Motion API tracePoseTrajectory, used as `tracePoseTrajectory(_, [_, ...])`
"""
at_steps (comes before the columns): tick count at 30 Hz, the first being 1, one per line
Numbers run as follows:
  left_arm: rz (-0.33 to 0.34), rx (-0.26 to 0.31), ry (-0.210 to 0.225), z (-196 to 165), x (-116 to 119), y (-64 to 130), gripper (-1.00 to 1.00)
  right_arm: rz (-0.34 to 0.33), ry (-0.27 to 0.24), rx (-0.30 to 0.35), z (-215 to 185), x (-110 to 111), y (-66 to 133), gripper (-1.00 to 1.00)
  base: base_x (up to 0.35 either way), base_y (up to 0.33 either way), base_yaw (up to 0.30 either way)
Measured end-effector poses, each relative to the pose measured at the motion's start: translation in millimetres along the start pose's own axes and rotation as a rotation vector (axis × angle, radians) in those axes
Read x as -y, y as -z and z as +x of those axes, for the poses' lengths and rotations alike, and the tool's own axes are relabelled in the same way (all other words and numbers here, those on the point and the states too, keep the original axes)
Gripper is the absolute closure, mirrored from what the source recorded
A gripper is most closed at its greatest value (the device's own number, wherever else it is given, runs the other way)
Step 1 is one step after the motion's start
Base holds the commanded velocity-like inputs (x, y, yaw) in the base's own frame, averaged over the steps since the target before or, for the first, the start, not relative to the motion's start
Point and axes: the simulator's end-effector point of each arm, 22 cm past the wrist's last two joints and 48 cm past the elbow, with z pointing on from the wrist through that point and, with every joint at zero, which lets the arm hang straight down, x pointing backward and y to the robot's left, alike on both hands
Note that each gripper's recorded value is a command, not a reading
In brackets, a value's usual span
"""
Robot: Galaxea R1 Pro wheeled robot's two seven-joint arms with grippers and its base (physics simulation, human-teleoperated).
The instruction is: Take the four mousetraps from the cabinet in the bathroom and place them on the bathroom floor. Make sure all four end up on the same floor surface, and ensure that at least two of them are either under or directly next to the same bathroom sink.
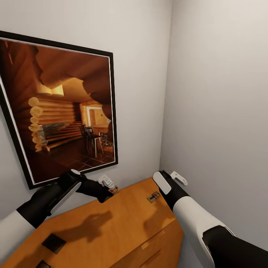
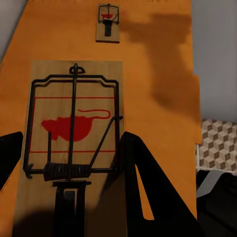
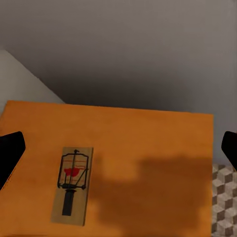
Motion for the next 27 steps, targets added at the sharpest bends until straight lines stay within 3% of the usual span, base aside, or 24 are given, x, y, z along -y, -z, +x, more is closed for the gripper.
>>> tracePoseTrajectory(11, [-0.031,-0.012,0.023,5.8,-11.1,-4.3,1.0,-0.045,-0.019,0.004,-1.3,-9.5,-0.4,-1.0,0.0,0.0,0.0])
tracePoseTrajectory(27, [-0.045,-0.021,0.038,10.6,-17.9,-5.2,1.0,-0.048,-0.029,-0.003,0.1,-10.1,-0.6,-1.0,0.0,0.0,0.0])
